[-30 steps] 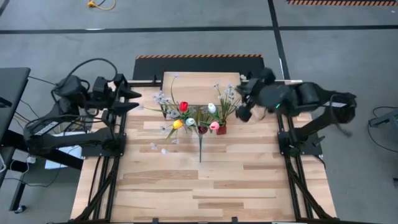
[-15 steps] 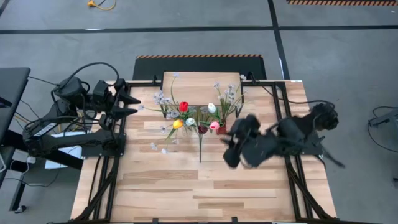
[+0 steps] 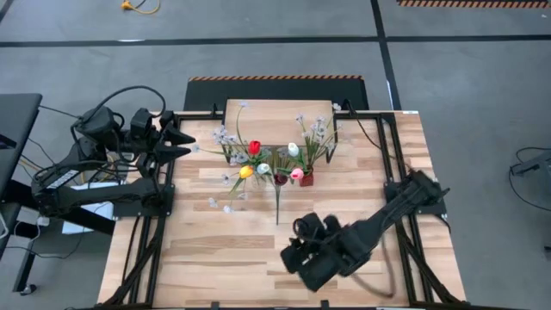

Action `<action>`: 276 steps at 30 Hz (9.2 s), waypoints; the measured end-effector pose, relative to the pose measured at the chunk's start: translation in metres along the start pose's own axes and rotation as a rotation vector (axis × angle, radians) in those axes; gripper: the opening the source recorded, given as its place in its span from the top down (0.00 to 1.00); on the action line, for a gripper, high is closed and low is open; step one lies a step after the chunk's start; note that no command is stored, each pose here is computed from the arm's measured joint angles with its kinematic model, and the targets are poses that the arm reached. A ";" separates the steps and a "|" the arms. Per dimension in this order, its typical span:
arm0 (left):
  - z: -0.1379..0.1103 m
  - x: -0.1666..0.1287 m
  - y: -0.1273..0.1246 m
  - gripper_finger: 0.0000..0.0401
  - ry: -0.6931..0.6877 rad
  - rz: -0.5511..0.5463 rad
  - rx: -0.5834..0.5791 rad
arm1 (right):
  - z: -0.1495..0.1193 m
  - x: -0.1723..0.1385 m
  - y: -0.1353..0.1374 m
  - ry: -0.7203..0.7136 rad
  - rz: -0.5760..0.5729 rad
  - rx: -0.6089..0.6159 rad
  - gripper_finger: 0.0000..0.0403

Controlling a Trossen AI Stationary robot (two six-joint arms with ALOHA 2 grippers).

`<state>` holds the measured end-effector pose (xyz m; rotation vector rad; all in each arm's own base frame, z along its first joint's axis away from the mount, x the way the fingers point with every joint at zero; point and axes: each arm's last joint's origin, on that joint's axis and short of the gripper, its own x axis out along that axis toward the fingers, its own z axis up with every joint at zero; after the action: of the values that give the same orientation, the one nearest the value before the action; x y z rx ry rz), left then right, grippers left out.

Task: Pick and place flowers into a vace then onto a shelf
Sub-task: Put the white flower into the red vase

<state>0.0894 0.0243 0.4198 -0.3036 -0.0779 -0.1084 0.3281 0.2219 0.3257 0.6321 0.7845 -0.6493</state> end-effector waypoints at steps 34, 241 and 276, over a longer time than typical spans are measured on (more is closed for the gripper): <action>-0.012 -0.008 0.000 0.61 0.106 0.033 -0.053 | -0.040 0.213 0.004 -0.053 -0.347 0.306 0.66; -0.025 -0.010 0.003 0.61 0.220 0.078 -0.143 | -0.074 0.130 0.024 0.654 -0.338 -0.127 1.00; -0.025 -0.010 0.003 0.61 0.220 0.078 -0.143 | -0.107 0.189 -0.012 0.743 -0.353 -0.022 0.46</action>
<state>0.0816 0.0207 0.3942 -0.4350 0.1601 -0.0697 0.3755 0.2372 0.1141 0.7280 1.6193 -0.7270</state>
